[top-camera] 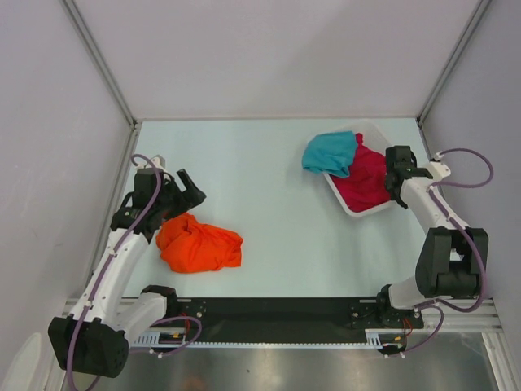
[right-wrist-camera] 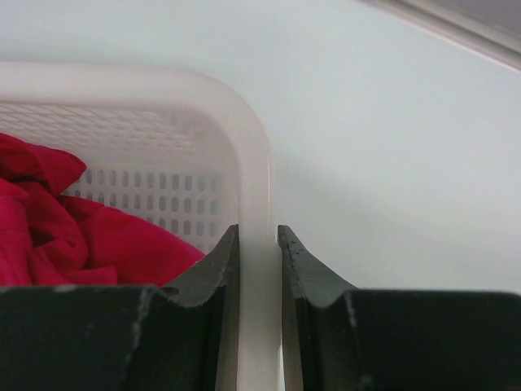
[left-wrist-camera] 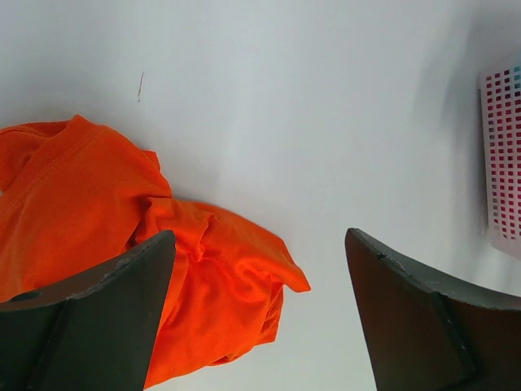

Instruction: Fold and stack the t-shirts

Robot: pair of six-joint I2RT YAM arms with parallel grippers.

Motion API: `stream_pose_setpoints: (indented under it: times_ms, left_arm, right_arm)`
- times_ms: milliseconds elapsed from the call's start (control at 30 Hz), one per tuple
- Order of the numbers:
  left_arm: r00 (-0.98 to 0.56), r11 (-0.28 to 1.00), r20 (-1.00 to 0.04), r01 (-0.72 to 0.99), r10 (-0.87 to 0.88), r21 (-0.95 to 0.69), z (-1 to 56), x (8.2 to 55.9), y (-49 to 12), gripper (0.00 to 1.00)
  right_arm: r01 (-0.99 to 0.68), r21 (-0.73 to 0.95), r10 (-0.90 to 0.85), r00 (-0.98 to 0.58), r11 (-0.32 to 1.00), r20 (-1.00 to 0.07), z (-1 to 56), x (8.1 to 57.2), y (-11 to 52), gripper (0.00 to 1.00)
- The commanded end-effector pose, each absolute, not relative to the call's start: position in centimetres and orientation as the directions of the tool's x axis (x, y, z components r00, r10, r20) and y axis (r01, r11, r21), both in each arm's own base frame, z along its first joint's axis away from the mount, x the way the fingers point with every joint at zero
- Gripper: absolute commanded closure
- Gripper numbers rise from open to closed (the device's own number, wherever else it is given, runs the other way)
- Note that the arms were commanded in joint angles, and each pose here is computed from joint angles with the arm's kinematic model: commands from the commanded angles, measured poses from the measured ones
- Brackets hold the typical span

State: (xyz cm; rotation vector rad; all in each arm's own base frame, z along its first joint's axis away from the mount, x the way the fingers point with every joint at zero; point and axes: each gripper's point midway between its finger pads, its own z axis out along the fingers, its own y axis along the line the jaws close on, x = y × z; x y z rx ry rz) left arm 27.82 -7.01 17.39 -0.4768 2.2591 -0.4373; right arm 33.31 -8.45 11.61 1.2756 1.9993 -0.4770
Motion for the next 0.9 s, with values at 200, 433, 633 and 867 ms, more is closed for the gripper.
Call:
stream_pose_setpoints:
  times_ms: [200,433,633,867]
  left_arm:
    - [-0.614,0.873,-0.651,-0.138,-0.445,-0.467,18.4,28.3,-6.8,0.1]
    - [-0.637,0.865,-0.635,-0.106,-0.438,-0.491,18.0,28.0,-7.6,0.1]
    - [-0.661,0.855,-0.619,-0.066,-0.424,-0.515,17.9,28.0,-8.5,0.1]
    - [-0.672,0.853,-0.611,-0.06,-0.419,-0.519,17.7,28.6,-8.8,0.1]
  right_arm:
    - [0.981,0.03,0.522,-0.076,0.192,-0.849,13.9,26.7,-14.1,1.0]
    - [0.972,-0.007,0.54,-0.136,0.234,-0.831,12.4,26.4,-13.2,1.0]
    - [0.934,-0.056,0.539,-0.252,0.353,-0.804,10.2,27.3,-12.4,0.98]
    - [0.89,-0.049,0.517,-0.308,0.454,-0.799,11.3,29.3,-11.0,0.71]
